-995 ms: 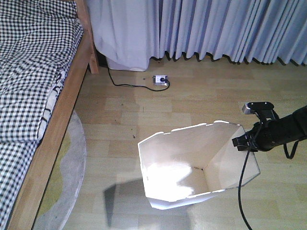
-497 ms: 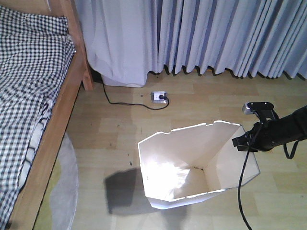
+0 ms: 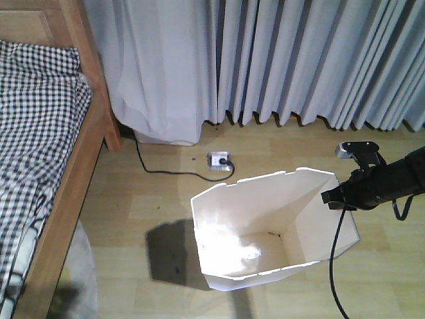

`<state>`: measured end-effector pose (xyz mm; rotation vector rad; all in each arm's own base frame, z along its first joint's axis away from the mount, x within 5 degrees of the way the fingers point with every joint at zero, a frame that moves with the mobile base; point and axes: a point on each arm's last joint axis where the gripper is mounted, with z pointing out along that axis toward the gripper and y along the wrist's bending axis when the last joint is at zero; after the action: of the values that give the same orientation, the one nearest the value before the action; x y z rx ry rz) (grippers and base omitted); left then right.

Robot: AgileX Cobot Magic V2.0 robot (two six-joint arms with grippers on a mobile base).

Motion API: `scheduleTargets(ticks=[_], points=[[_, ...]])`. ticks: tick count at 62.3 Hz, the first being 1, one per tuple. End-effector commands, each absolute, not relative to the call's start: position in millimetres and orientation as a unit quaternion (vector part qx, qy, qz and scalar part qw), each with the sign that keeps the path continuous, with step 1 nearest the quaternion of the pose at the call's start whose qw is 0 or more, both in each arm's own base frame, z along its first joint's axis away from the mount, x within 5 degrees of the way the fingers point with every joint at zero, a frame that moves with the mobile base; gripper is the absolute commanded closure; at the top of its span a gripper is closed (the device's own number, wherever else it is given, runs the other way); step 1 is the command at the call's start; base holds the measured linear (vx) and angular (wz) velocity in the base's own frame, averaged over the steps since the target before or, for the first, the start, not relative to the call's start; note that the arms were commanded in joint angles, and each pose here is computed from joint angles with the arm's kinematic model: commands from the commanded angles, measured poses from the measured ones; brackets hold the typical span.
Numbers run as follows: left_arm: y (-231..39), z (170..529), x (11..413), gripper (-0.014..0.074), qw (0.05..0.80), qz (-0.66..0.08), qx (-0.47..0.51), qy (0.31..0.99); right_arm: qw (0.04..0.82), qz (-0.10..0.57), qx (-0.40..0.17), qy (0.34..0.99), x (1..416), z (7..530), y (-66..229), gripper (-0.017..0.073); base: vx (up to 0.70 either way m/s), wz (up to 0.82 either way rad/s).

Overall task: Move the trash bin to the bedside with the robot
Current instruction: 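Hold the bin in the right gripper while the base drives toward the bed, then lower the bin to the floor beside the bed with the right gripper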

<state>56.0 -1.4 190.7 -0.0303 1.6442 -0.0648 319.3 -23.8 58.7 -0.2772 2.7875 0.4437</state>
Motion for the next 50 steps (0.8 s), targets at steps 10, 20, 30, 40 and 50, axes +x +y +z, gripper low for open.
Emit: scheduleTargets(ticks=[10,20,30,40,50], points=[[-1.7,188.8,56.6,0.0599,0.701,-0.036,-0.016,0.712,0.185,0.207,-0.077,0.958,326.6,88.3,-16.8,0.0565,0.34,0.00],[-1.7,188.8,56.6,0.0599,0.701,-0.036,-0.016,0.712,0.185,0.207,-0.077,0.958,326.6,88.3,-16.9,0.0565,0.33,0.01],[-1.7,188.8,56.6,0.0599,0.701,-0.036,-0.016,0.712,0.185,0.207,-0.077,0.958,326.6,88.3,-16.9,0.0565,0.31,0.00],[-1.7,188.8,56.6,0.0599,0.701,-0.036,-0.016,0.712,0.185,0.207,-0.077,0.958,326.6,88.3,-16.9,0.0565,0.29,-0.02],[-1.7,188.8,56.6,0.0599,0.701,-0.036,-0.016,0.712,0.184,0.207,-0.077,0.958,326.5,88.3,-16.8,0.0565,0.23,-0.04]])
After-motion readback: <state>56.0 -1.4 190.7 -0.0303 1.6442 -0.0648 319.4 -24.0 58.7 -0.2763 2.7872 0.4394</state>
